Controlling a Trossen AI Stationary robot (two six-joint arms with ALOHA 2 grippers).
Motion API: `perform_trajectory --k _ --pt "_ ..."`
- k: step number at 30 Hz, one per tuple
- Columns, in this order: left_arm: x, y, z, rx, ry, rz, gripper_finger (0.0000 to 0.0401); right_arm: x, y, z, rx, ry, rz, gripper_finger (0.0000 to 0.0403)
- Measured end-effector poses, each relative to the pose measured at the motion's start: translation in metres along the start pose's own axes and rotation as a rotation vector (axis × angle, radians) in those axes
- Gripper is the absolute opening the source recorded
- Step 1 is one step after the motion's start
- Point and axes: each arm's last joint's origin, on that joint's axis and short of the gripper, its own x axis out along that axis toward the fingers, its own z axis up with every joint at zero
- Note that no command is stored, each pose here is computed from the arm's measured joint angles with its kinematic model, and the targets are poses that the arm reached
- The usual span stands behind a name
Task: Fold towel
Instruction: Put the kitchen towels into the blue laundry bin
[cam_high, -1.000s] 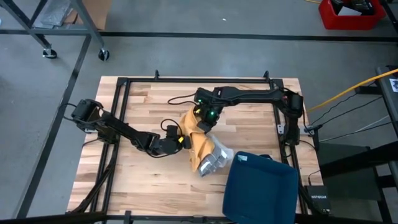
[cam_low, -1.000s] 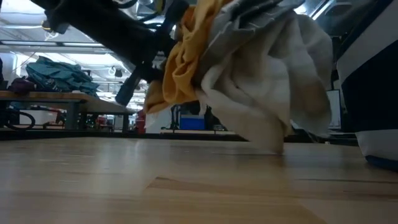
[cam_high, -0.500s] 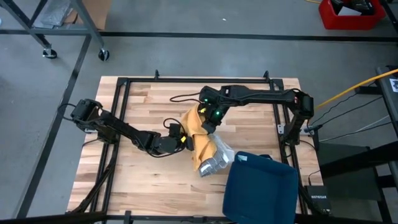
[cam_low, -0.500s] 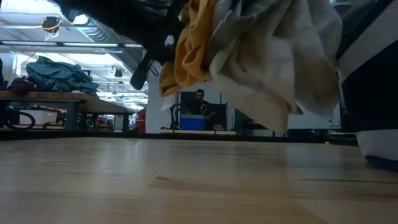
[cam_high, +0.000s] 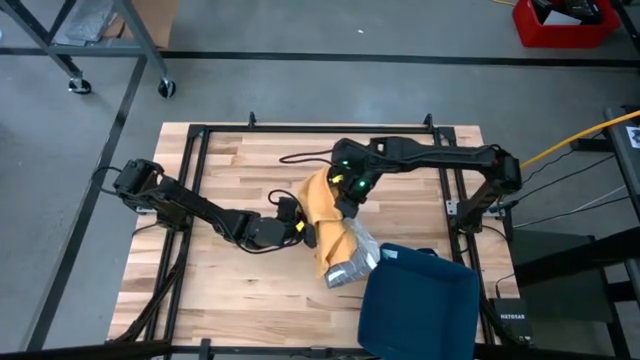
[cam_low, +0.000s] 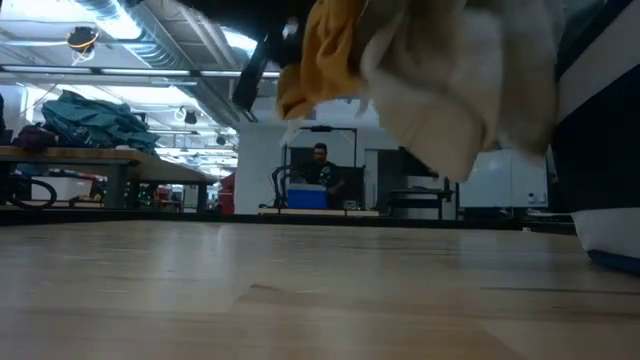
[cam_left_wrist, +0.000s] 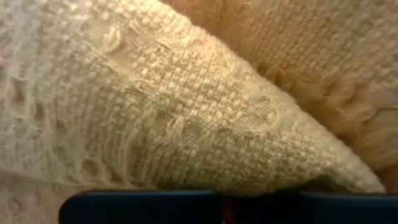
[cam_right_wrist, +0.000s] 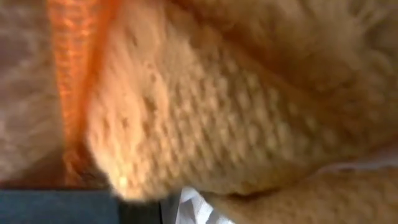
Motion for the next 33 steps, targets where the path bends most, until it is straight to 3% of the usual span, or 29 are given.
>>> perform_trajectory --k 5,16,26,33 --pt "0.001 -0.022 0.010 -0.015 -0.025 -0.047 0.0004 -0.016 0.011 -0.007 -0.007 -0.033 0.022 0.0179" --pt "-0.004 -0.042 0.010 0.072 -0.006 -0.091 0.0004 -0.020 0.037 -0.025 -0.039 -0.057 0.022 0.0179" --pt "0.009 -0.060 -0.013 0.061 0.046 -0.131 0.0004 -0.018 0.058 -0.045 -0.049 -0.049 0.000 0.0179" --pt "0.019 -0.089 -0.023 0.083 0.083 -0.221 0.0003 -0.027 0.082 -0.068 -0.071 -0.105 -0.023 0.0179"
